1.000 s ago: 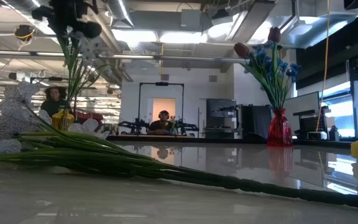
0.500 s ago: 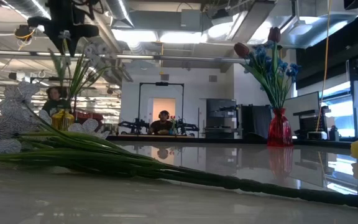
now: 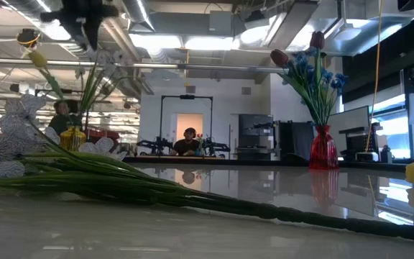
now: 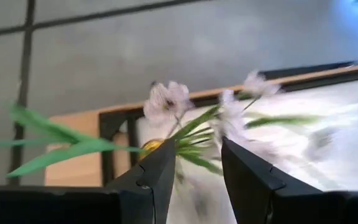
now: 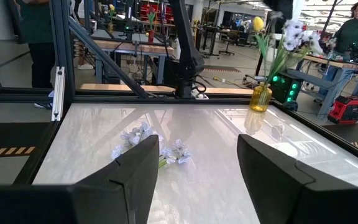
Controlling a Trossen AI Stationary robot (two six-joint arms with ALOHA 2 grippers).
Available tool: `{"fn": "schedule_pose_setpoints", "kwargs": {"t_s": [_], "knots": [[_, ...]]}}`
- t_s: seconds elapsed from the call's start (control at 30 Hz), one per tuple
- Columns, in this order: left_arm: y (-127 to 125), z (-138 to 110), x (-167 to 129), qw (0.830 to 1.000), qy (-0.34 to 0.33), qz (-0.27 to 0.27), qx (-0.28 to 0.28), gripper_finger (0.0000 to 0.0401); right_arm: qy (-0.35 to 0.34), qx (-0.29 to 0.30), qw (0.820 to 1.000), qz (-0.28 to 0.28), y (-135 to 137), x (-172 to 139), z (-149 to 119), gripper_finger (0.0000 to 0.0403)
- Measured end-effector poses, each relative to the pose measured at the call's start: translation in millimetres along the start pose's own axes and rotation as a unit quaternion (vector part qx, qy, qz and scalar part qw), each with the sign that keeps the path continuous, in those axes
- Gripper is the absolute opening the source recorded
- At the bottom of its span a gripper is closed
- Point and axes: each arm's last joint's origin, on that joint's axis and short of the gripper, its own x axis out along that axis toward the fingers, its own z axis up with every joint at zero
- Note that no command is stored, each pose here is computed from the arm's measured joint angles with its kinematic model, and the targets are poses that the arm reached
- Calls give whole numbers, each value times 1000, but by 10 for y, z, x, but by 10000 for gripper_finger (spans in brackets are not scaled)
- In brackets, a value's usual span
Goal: Sort flowers into vase by color
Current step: Put the white flower into the yellow vase
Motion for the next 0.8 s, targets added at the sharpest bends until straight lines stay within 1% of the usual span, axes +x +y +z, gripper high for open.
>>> {"fn": "schedule_pose_setpoints", "kwargs": {"t_s": [0.13, 0.2, 0.3, 0.4, 0.5, 0.6, 0.67, 0.77, 0.8], "knots": [[-89, 36, -252, 997, -28, -65, 21, 128, 0, 0, 1000, 0, 0, 0, 1, 217], [-164, 17, -357, 993, -34, -103, 44, 128, 0, 1, 1000, 0, 0, 0, 1, 217], [-297, -72, -492, 982, -38, -167, 83, 128, 0, 2, 1000, 0, 0, 0, 1, 217], [-465, -238, -595, 966, -31, -223, 127, 128, 0, 3, 1000, 0, 0, 0, 1, 218], [-674, -484, -675, 946, -17, -276, 170, 128, 0, 3, 1000, 0, 1, 0, 1, 217], [-910, -799, -724, 920, -8, -336, 202, 128, 0, 3, 1000, 0, 0, 0, 1, 218], [-1054, -1047, -742, 898, -6, -373, 233, 128, 0, 3, 1000, 0, 1, 0, 1, 217], [-1268, -1462, -765, 859, -8, -434, 273, 128, 0, 3, 1000, 0, 0, 0, 0, 217], [-1336, -1619, -766, 843, -11, -452, 291, 128, 0, 3, 1000, 0, 1, -1, 1, 217]]}}
